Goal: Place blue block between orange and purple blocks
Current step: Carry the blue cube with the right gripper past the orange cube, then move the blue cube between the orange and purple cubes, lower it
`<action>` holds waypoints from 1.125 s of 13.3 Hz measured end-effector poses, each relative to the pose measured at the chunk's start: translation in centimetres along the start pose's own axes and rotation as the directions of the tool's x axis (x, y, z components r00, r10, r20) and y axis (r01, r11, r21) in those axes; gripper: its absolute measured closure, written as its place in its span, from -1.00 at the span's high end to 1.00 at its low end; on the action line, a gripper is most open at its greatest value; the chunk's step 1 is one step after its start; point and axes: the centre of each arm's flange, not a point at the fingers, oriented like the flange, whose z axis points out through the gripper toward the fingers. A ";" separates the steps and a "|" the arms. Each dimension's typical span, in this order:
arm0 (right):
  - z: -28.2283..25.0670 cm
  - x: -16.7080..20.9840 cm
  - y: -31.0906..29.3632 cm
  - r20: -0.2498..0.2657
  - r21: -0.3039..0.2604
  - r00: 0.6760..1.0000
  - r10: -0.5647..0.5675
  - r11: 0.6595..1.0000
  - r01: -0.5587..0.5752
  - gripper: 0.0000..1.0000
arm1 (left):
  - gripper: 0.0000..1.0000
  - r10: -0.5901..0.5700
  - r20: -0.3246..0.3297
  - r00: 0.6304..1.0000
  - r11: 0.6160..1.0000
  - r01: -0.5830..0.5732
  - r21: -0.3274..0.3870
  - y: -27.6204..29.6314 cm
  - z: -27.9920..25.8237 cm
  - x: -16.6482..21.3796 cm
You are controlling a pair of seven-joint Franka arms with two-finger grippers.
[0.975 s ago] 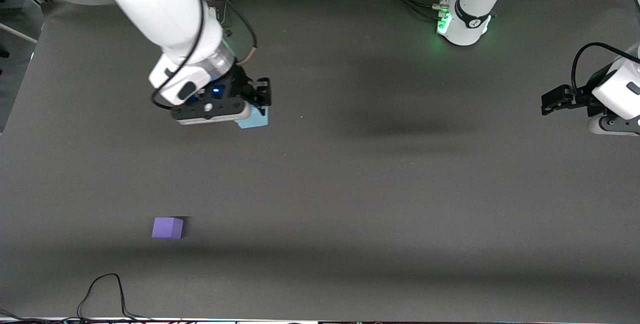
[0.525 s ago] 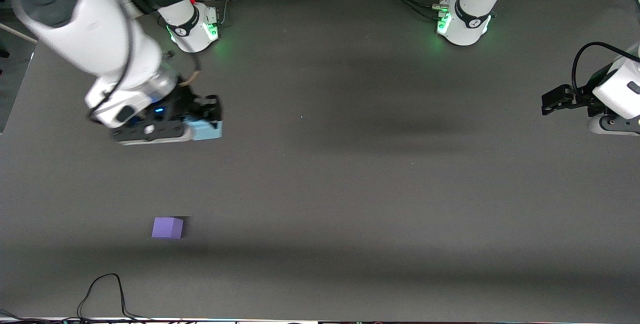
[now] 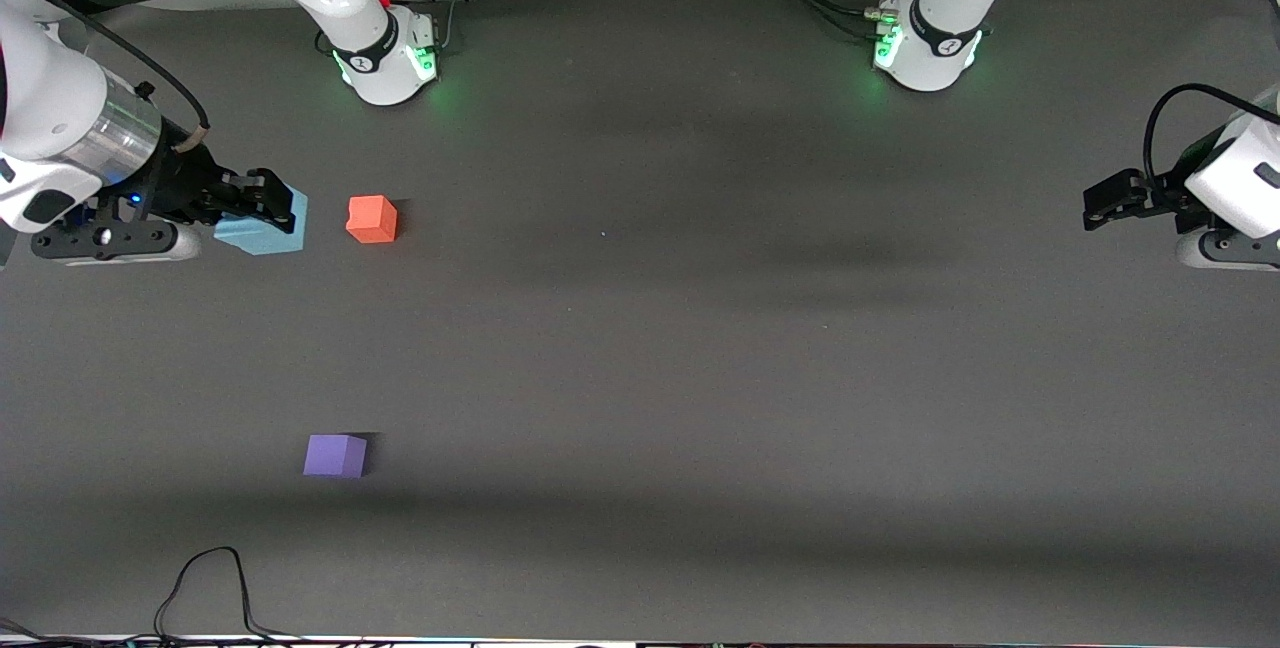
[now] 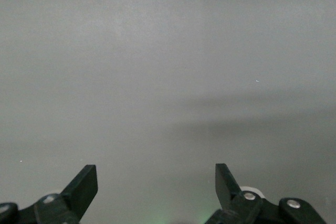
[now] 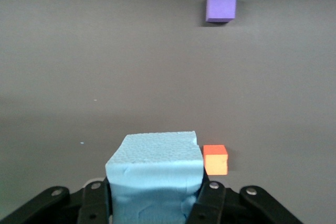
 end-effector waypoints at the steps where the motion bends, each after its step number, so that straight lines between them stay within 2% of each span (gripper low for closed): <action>1: 1.1 -0.1 1.1 -0.001 -0.004 1.000 0.009 1.000 -0.009 0.07 | 1.00 0.000 0.000 1.000 1.000 0.000 0.000 0.0 0.0 0.0; 6: 6.6 0.6 7.5 0.009 -0.001 0.998 0.062 0.998 -0.062 0.07 | 1.00 0.000 0.000 1.000 1.000 0.000 0.000 0.0 0.0 0.0; 8: 10.7 1.0 8.1 0.012 0.001 0.999 0.040 0.999 -0.040 0.07 | 1.00 0.000 0.000 1.000 1.000 0.000 0.000 0.0 0.0 0.0; 10: 16.3 2.1 8.4 0.041 0.006 0.999 0.014 1.000 -0.014 0.07 | 1.00 0.000 -0.001 1.000 1.000 0.000 0.000 0.0 0.0 0.0; 15: 29.3 3.0 9.2 -0.013 0.019 0.999 -0.040 0.999 0.040 0.07 | 1.00 0.000 0.000 1.000 1.000 0.000 0.000 0.0 0.0 0.0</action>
